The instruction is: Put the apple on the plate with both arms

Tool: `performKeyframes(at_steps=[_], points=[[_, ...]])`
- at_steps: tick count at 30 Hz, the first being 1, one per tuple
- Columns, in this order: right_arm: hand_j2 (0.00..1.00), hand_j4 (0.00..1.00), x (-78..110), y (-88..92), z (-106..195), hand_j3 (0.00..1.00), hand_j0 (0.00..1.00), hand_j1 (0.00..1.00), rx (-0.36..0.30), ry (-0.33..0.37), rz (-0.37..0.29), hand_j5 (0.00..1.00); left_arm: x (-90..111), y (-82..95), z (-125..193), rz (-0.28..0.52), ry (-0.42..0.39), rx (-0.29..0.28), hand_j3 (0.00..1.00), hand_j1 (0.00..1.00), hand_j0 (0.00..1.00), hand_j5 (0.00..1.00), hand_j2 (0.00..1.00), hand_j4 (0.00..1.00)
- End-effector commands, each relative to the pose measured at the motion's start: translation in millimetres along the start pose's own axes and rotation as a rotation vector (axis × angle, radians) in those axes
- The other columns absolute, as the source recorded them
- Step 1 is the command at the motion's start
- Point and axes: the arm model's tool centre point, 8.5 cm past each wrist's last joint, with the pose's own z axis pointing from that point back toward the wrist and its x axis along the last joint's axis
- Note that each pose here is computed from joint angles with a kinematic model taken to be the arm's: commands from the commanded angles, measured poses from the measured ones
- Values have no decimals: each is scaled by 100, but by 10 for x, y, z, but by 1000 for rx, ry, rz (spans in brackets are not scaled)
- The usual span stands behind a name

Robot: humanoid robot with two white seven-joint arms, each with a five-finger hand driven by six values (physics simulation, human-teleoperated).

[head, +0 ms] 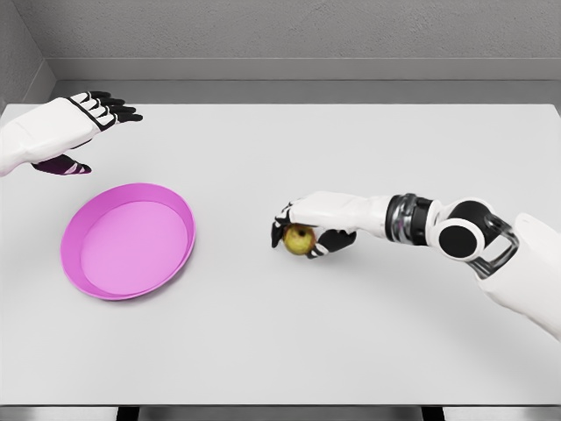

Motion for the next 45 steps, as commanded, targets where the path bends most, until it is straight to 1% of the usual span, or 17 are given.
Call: performKeyframes(at_steps=[1, 9, 13, 16, 19, 21, 23, 26, 27, 29, 31, 34, 35, 39, 41, 42, 45], points=[[100, 100, -15, 1, -5, 100, 100, 100, -1, 17, -15, 100, -3, 7, 4, 4, 1, 4, 100, 100, 100, 100, 100, 100], [100, 100, -46, -53, 73, 100, 100, 100, -15, 28, -3, 100, -3, 7, 4, 4, 1, 4, 100, 100, 100, 100, 100, 100], [100, 100, -479, -566, 967, 100, 100, 100, -188, 180, 55, 100, 4, 8, -2, 5, -1, 6, 100, 100, 100, 100, 100, 100], [100, 100, -710, -734, 1690, 100, 100, 100, -292, 297, 83, 100, 11, 14, -6, 3, -4, 7, 100, 100, 100, 100, 100, 100], [100, 100, -866, -627, 2261, 100, 100, 100, -372, 373, 75, 100, 29, 9, -13, 4, -9, 6, 100, 100, 100, 100, 100, 100], [100, 100, -898, -602, 2380, 100, 100, 100, -383, 374, 90, 100, 115, -7, -58, 0, -37, 1, 100, 100, 100, 100, 100, 100], [100, 100, -1007, -570, 2508, 100, 100, 100, -356, 410, 91, 100, 292, -32, -173, -6, -93, -5, 100, 100, 100, 100, 100, 100], [100, 100, -1011, -525, 2529, 100, 100, 100, -338, 417, 93, 100, 492, -6, -330, -24, -153, 8, 100, 100, 100, 100, 100, 100], [100, 100, -1011, -500, 2511, 100, 100, 100, -333, 413, 90, 100, 623, 34, -432, -34, -196, 19, 100, 100, 100, 100, 100, 100], [100, 100, -996, -434, 2466, 100, 100, 100, -321, 390, 93, 100, 903, 117, -689, -90, -292, 12, 100, 100, 100, 100, 100, 100], [100, 100, -930, -454, 2429, 100, 100, 100, -321, 372, 109, 100, 1084, 147, -851, -149, -344, 2, 100, 100, 100, 100, 100, 100], [100, 100, -822, -483, 2362, 100, 100, 100, -322, 345, 129, 100, 1319, 190, -986, -227, -416, -24, 100, 100, 100, 100, 100, 100], [100, 100, -825, -475, 2360, 100, 100, 100, -319, 346, 128, 100, 1377, 207, -1041, -260, -434, -41, 100, 100, 100, 100, 100, 100], [100, 100, -849, -476, 2366, 100, 100, 100, -323, 351, 121, 100, 1666, 288, -1229, -393, -503, -48, 100, 100, 100, 100, 100, 100], [100, 100, -847, -482, 2364, 100, 100, 100, -327, 349, 121, 100, 1740, 276, -1233, -415, -523, -77, 100, 100, 100, 100, 100, 100], [100, 100, -845, -491, 2370, 100, 100, 100, -329, 350, 122, 100, 1807, 299, -1251, -418, -546, -74, 100, 100, 100, 100, 100, 100], [100, 100, -843, -488, 2374, 100, 100, 100, -324, 351, 124, 100, 1988, 255, -1326, -386, -615, -87, 100, 100, 100, 100, 100, 100]])
